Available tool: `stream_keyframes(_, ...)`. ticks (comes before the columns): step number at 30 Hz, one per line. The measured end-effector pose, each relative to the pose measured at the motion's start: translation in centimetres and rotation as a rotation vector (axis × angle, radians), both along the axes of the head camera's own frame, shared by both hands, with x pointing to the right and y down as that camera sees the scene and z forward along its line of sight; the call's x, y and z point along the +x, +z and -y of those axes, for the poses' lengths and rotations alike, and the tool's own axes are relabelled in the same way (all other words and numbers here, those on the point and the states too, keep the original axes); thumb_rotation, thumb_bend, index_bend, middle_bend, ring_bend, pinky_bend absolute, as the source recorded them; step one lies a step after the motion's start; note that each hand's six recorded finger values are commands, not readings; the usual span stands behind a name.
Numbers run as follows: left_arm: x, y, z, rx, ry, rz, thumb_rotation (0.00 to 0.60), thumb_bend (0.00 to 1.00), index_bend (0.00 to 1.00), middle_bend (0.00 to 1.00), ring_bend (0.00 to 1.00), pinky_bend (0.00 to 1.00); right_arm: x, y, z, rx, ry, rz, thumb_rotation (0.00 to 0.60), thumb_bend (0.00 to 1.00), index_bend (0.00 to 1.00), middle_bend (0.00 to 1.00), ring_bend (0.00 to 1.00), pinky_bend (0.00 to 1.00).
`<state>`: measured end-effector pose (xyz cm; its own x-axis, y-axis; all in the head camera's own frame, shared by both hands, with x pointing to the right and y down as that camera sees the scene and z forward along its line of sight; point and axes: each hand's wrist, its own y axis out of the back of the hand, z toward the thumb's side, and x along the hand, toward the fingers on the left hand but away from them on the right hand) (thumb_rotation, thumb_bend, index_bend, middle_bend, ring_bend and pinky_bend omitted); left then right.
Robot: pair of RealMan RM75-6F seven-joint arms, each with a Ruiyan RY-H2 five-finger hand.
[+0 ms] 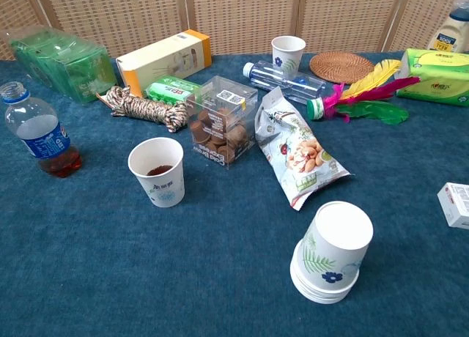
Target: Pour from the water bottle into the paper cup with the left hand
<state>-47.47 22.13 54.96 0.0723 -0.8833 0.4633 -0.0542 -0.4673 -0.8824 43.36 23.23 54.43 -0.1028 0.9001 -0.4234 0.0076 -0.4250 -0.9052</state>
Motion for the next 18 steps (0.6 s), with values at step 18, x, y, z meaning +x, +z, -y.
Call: stream_keyframes(18, 0.2, 2.2, 0.8, -0.038, -0.068, -0.238, 0.6, 0.28, 0.0, 0.0, 0.0, 0.0, 0.0, -0.4, 0.1, 0.0, 0.016, 0.038, 0.6, 0.0, 0.0, 0.0, 0.0, 0.0)
